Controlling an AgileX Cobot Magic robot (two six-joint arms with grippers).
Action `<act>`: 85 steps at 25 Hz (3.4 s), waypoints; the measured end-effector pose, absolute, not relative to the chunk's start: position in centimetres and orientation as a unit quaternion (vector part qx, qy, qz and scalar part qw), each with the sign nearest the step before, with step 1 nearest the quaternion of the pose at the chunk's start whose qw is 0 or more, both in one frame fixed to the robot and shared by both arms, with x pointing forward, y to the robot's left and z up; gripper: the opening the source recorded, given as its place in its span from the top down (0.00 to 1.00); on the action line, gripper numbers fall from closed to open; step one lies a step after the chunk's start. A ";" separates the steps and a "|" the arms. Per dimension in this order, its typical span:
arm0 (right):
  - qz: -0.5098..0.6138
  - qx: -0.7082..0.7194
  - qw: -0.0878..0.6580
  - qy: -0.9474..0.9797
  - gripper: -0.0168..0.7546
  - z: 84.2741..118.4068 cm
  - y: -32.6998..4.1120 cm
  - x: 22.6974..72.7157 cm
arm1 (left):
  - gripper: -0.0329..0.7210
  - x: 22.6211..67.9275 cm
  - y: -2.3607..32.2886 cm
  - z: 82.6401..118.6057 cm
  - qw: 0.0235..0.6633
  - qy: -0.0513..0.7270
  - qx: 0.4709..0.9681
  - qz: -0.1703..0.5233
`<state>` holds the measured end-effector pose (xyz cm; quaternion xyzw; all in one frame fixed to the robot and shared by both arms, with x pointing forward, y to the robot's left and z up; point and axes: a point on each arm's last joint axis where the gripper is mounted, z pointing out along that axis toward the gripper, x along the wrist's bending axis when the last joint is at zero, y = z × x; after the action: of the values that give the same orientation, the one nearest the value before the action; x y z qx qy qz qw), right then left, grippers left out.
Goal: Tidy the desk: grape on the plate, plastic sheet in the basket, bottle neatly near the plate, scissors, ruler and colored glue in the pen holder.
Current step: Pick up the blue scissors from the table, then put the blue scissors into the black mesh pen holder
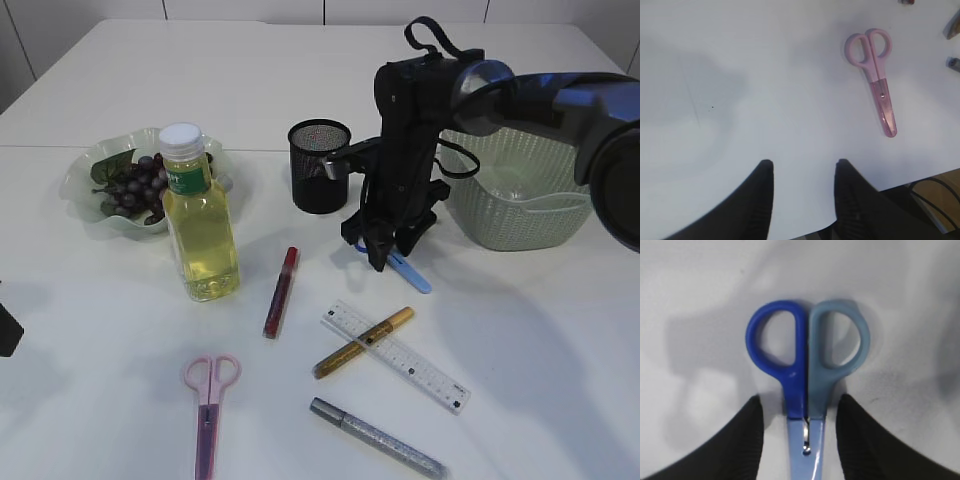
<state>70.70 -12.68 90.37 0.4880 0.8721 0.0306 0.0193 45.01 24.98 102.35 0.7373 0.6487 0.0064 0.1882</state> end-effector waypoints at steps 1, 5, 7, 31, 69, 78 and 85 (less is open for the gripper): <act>0.031 0.488 0.019 0.872 0.48 90.4 -12.7 70.7 | 0.56 45.0 25.0 102.3 0.188 0.649 0.737 0.006; 0.031 0.488 0.019 0.872 0.66 90.4 -12.7 70.7 | 0.57 45.0 24.9 102.4 0.190 0.649 0.736 0.005; 0.031 0.488 0.019 0.872 0.72 90.4 -12.7 70.7 | 0.57 45.0 24.9 102.4 0.192 0.650 0.735 0.003; 0.223 0.466 -0.022 0.856 0.73 100.2 -14.2 70.8 | 0.58 45.1 24.8 102.4 0.200 0.652 0.731 0.005; 0.617 0.283 0.128 0.723 0.52 98.2 -15.3 77.7 | 0.60 45.3 24.8 102.5 0.208 0.653 0.728 0.013; 0.634 0.308 0.110 0.701 0.37 99.1 -15.3 77.7 | 0.61 45.3 24.8 102.5 0.206 0.653 0.728 0.010; 0.458 0.422 0.069 0.779 0.37 105.6 -17.2 73.8 | 0.61 45.2 24.8 102.4 0.202 0.653 0.729 0.006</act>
<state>73.84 -17.25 105.63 0.4222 0.7793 0.4579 0.0691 45.18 24.81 102.45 0.7295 0.6533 0.0058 0.2024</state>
